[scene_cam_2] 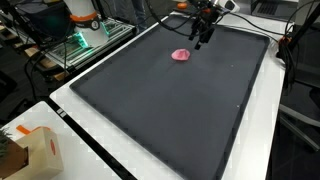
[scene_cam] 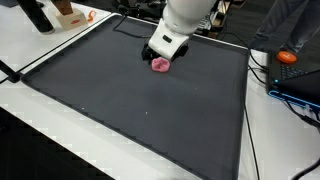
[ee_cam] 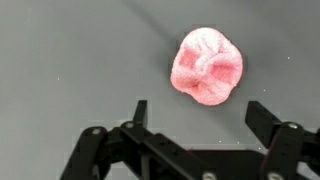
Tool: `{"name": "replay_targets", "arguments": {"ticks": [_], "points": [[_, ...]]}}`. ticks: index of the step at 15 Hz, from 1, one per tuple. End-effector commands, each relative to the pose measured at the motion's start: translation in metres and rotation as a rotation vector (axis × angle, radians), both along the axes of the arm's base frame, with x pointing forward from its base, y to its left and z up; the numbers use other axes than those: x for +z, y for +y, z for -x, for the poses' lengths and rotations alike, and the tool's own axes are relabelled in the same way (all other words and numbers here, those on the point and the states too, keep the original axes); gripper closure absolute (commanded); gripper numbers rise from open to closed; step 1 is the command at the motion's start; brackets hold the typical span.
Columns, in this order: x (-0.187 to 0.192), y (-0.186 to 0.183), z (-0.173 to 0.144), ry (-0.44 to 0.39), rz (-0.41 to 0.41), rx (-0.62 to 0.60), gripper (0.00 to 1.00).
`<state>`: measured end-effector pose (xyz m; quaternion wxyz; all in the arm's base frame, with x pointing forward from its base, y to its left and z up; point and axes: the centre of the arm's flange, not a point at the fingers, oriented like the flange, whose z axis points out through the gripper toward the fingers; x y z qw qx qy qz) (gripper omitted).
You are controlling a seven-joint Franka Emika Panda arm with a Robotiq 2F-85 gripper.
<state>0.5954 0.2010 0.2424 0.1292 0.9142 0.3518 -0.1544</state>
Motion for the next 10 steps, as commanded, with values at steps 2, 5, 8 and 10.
{"name": "replay_targets", "arguments": {"ticks": [2,5,8,10], "points": [[0.026,-0.033,0.004,-0.023,-0.062,-0.238,0.0],[0.047,-0.05,0.004,-0.044,-0.101,-0.368,0.0],[0.067,-0.066,0.007,-0.082,-0.12,-0.485,0.0],[0.079,-0.074,0.012,-0.098,-0.141,-0.535,0.0]]}}
